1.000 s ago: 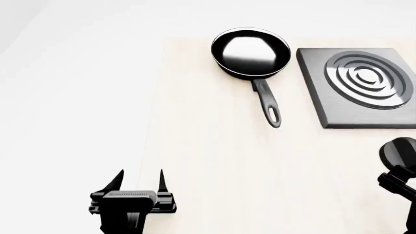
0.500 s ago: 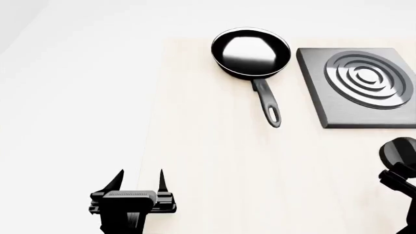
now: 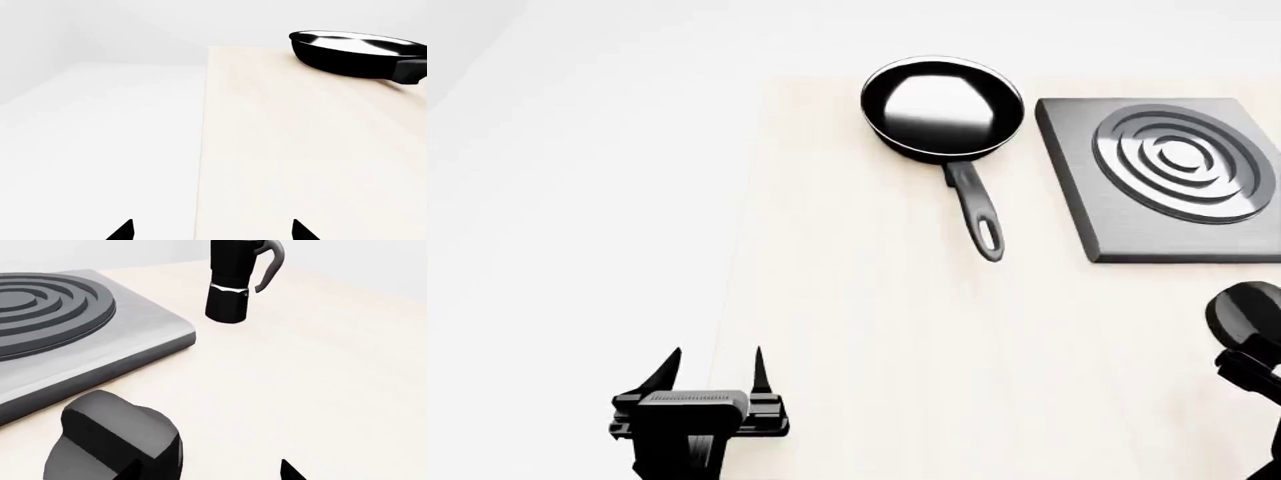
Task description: Turn on the stove and put the frying pan on it.
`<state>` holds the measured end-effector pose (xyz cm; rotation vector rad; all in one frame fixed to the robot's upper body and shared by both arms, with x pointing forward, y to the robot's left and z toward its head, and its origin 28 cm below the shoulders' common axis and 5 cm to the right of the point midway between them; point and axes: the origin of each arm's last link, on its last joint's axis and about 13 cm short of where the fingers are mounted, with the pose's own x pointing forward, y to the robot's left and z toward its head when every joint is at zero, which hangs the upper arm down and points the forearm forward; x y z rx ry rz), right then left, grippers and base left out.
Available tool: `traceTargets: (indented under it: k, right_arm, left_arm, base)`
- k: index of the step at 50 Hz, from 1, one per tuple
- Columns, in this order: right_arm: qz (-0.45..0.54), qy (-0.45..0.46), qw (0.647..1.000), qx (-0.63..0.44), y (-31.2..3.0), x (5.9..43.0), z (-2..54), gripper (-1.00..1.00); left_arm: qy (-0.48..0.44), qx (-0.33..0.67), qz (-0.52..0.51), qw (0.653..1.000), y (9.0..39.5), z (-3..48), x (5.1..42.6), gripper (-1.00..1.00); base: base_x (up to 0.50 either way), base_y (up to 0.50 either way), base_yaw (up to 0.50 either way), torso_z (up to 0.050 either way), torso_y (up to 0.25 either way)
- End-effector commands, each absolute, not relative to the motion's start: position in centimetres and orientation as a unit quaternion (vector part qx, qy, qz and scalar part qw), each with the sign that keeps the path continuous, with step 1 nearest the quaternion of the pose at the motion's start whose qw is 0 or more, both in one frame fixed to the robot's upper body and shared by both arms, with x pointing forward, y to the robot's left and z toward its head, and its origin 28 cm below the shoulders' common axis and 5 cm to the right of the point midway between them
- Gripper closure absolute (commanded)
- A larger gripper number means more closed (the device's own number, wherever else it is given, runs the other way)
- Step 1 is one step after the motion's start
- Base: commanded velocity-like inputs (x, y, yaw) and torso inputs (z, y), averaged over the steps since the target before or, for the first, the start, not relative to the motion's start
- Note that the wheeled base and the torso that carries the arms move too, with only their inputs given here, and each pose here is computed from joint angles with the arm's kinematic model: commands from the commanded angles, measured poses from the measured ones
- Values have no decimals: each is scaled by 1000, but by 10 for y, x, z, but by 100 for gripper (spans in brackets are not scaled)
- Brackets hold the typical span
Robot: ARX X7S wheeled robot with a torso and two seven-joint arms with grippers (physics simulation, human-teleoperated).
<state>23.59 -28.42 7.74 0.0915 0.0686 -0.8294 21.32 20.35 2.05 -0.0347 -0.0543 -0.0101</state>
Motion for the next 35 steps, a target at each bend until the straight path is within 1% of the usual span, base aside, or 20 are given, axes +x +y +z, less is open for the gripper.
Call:
traceTargets:
  k: [1, 35]
  right_arm:
    - [-409, 38, 911, 42, -288, 238, 78, -100]
    - [-421, 35, 906, 35, -299, 241, 90, -100]
  left_arm:
    - [4, -3, 8, 1000, 207, 11, 211, -100]
    - [5, -5, 9, 1000, 207, 10, 210, -100]
  base:
    - [0, 0, 0, 0, 0]
    - [0, 0, 0, -1, -2]
